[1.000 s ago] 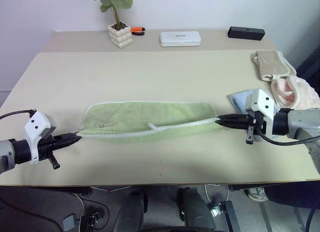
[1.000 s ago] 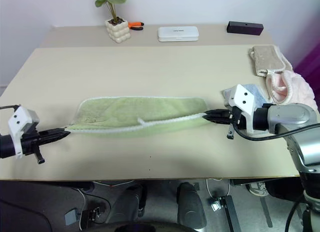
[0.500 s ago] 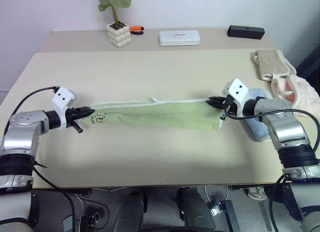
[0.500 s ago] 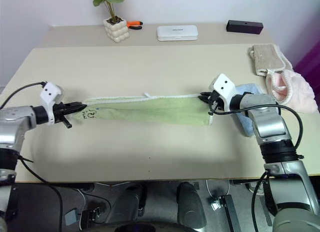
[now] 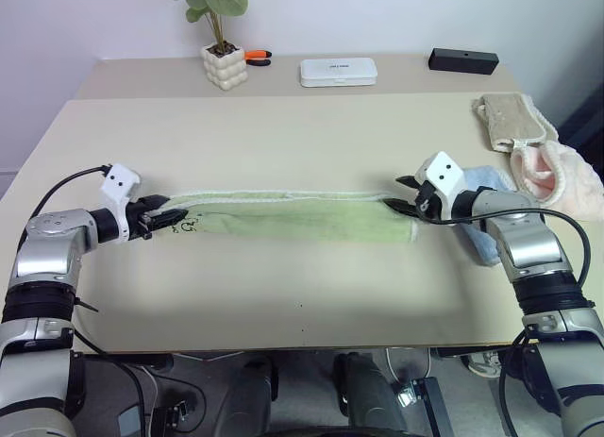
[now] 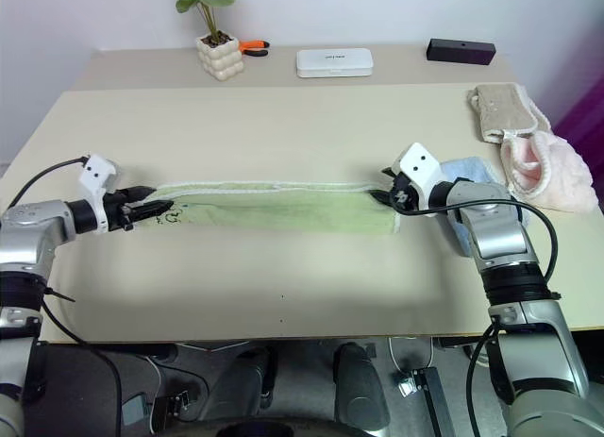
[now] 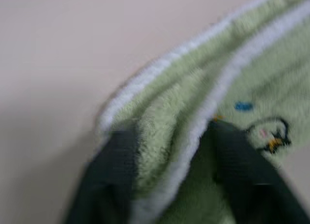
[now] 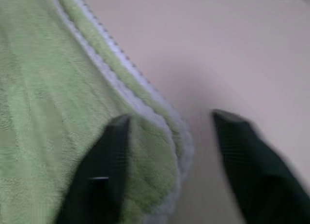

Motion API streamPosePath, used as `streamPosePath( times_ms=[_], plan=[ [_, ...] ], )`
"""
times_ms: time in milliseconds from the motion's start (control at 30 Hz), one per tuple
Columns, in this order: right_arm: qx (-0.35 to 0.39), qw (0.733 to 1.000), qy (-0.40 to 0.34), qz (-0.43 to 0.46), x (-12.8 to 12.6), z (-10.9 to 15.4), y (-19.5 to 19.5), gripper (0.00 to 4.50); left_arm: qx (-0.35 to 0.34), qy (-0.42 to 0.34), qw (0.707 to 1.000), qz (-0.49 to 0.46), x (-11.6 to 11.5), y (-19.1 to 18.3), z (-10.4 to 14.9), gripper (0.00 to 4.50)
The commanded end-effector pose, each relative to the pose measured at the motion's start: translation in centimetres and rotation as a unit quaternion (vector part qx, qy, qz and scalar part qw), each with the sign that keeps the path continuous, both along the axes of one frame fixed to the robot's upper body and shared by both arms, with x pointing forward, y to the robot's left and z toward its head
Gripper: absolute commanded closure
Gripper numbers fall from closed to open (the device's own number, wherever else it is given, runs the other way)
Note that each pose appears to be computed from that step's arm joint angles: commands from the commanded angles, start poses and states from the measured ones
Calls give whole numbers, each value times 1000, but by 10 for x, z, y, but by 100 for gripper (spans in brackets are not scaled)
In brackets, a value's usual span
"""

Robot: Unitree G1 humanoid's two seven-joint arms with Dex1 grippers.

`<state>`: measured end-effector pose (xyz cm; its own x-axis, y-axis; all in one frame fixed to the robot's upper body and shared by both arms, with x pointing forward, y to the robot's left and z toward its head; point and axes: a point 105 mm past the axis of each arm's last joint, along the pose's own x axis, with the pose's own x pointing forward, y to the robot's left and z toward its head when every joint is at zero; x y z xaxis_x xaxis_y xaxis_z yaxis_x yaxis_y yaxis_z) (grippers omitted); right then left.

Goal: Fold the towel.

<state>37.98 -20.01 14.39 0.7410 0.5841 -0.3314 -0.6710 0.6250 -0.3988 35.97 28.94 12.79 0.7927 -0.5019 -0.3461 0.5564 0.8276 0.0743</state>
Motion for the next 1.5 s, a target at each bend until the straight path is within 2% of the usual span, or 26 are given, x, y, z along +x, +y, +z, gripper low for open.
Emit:
streamPosePath(
  times_ms=[33,167,500,533,600,667,733,833,967,1067,1133,1333,1500],
  plan=[
    [5,999,-36,-6,2,17,0,59,-43,-46,997,36,9,5,27,148],
    [7,999,-42,-8,1,18,3,59,-65,-62,988,122,26,18,28,148],
    [13,998,-55,-16,-11,26,0,59,-85,-109,969,202,36,36,33,148],
    [22,998,-49,-15,-14,27,-1,59,-86,-114,968,207,35,39,35,148],
    [67,997,-26,-10,-31,34,-2,3,-91,-135,962,218,29,48,43,148],
    [121,993,-2,7,-53,42,3,1,-99,-161,961,203,19,48,54,148],
    [173,985,22,4,-70,44,10,1,-101,-177,966,159,8,32,61,148],
    [238,968,79,-5,-95,32,21,1,-101,-178,977,57,-14,-15,60,148],
    [289,944,154,-43,-117,11,29,1,-82,-144,985,-57,-41,-75,43,148],
    [332,915,205,-106,-123,-10,32,1,-83,-117,977,-160,-68,-127,29,148],
    [359,894,222,-151,-119,-19,31,1,-93,-106,970,-199,-79,-149,24,148],
    [422,836,251,-245,-107,-33,29,1,-114,-94,960,-238,-91,-178,21,148],
    [480,767,260,-338,-87,-45,18,1,-115,-93,961,-233,-89,-177,20,148]
  ],
)
